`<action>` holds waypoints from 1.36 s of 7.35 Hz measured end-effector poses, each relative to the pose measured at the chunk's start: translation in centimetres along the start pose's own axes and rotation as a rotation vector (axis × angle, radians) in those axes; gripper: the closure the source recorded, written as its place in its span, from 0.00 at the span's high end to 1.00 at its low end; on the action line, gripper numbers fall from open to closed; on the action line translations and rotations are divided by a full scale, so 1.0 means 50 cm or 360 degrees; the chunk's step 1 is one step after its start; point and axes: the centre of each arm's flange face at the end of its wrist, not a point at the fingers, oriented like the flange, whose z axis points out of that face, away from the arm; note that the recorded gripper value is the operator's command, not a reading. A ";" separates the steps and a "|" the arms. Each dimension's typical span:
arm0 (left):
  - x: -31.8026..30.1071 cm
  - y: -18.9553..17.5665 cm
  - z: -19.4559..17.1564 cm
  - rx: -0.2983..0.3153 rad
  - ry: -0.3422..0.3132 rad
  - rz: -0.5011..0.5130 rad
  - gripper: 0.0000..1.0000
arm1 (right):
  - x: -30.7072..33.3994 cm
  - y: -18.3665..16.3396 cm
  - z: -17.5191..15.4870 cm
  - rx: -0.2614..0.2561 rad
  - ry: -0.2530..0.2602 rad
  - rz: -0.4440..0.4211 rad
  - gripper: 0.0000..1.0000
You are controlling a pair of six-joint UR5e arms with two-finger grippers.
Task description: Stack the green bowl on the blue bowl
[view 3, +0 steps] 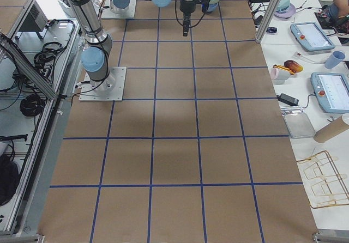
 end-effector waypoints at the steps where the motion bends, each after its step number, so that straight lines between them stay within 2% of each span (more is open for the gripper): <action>1: 0.002 0.007 -0.003 -0.0002 -0.0011 -0.0001 1.00 | 0.000 0.000 0.000 0.0000 -0.0001 0.0000 1.00; 5: 0.046 0.030 -0.087 -0.0001 -0.0042 -0.0007 1.00 | 0.000 0.000 0.000 0.0000 0.0000 0.0000 1.00; 8: 0.143 0.066 -0.171 0.0010 -0.0205 0.0048 1.00 | 0.000 0.000 0.000 0.0000 0.0000 0.0000 1.00; 10: 0.268 0.125 -0.224 0.0035 -0.0391 0.0087 1.00 | 0.000 0.000 0.000 0.0000 0.0001 0.0000 1.00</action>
